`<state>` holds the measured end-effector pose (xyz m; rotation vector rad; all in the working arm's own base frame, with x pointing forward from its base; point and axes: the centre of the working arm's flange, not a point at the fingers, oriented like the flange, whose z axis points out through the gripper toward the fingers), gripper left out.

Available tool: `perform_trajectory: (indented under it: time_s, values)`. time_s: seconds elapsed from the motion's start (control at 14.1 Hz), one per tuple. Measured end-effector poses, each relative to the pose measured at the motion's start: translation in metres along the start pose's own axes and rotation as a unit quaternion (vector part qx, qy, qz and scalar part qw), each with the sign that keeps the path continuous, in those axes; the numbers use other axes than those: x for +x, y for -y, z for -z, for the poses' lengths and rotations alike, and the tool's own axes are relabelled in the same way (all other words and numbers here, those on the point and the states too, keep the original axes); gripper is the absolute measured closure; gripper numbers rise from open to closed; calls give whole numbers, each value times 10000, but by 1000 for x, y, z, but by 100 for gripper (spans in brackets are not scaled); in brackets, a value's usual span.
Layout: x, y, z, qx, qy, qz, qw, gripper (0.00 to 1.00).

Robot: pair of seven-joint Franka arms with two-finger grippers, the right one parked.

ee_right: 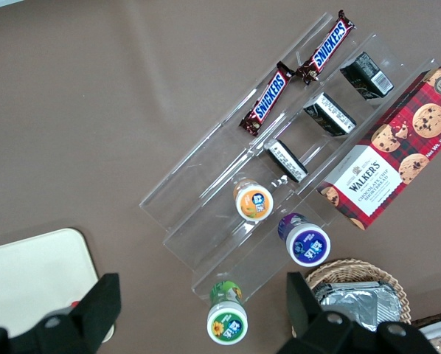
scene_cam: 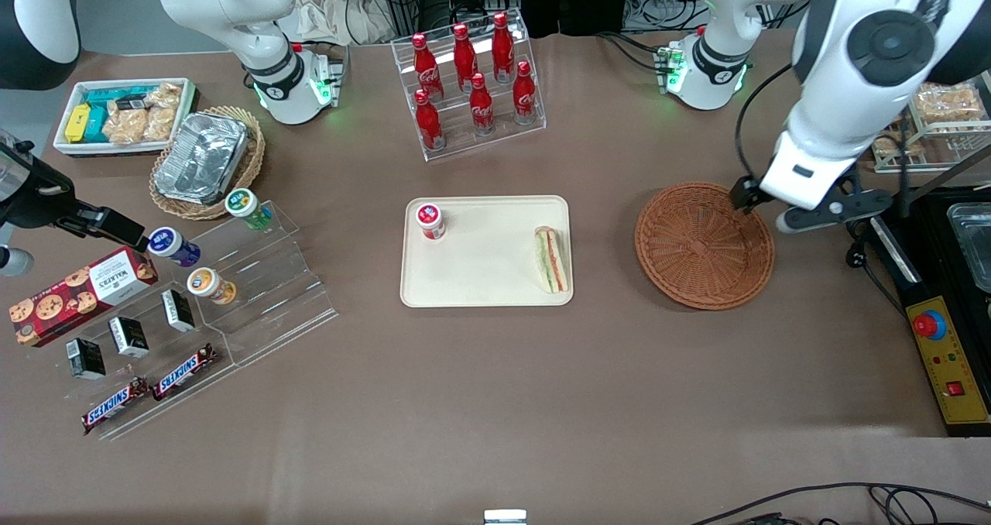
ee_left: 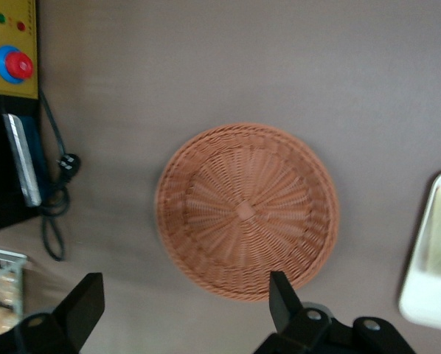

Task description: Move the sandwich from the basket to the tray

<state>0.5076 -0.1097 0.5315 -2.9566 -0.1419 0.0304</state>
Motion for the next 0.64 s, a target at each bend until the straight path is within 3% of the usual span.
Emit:
perform_trajectory:
  time_s: [0.21, 0.28, 0.5, 0.64]
  values:
    - [-7, 16, 18, -57, -120, -202, 9997, 0]
    - [-8, 21, 22, -154, -131, -155, 9997, 0]
    - [-7, 47, 35, -706, -28, 149, 9974, 0]
    - [-3, 70, 44, -876, -1, 188, 9960, 0]
